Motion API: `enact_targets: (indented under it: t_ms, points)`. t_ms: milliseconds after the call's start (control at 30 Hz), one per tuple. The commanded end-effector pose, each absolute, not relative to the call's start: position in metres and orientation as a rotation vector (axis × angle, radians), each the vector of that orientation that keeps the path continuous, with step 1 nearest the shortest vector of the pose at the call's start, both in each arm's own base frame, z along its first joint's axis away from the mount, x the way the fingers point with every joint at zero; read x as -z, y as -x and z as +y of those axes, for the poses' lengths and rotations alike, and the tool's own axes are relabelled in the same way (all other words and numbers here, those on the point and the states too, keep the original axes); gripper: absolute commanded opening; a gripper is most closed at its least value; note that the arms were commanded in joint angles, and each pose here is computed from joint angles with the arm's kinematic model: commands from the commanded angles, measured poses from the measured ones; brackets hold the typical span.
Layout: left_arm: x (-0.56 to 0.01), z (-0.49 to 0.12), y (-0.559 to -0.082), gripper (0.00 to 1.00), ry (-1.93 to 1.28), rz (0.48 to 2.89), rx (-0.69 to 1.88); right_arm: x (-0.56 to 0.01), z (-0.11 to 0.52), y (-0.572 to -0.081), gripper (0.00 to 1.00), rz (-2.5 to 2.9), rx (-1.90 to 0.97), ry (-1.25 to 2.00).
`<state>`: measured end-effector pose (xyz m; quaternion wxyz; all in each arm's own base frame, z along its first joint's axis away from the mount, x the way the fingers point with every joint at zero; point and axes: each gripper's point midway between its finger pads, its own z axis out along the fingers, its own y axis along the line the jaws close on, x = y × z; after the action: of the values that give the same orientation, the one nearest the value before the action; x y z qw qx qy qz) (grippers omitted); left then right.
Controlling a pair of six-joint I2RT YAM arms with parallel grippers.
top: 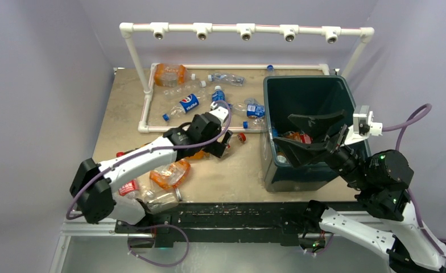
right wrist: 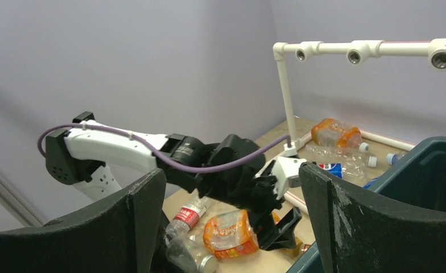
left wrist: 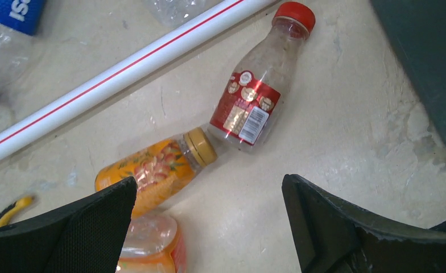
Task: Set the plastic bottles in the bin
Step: Pick up the plastic bottle at the center of the board.
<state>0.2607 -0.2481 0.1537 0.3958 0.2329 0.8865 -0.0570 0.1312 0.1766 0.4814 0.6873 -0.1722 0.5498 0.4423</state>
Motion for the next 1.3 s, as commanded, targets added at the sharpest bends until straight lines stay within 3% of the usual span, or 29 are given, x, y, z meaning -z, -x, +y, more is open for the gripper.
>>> enact_targets:
  t_ms: [0,233,500,1267]
  points:
    - [-0.173,-0.292,-0.270,0.99,-0.775,2.205,0.398,-0.494,0.166,-0.120,0.90,1.175,-0.998,0.393]
    - [-0.136,-0.309,-0.299,0.99,-1.069,2.219,0.229,-0.489,0.163,-0.116,0.90,1.176,-0.996,0.405]
    - [-0.119,-0.312,-0.330,0.99,-1.096,2.228,0.250,-0.484,0.146,-0.106,0.90,1.173,-0.995,0.382]
    - [-0.035,-0.301,-0.307,0.86,-1.139,2.454,0.241,-0.483,0.153,-0.107,0.90,1.185,-1.016,0.398]
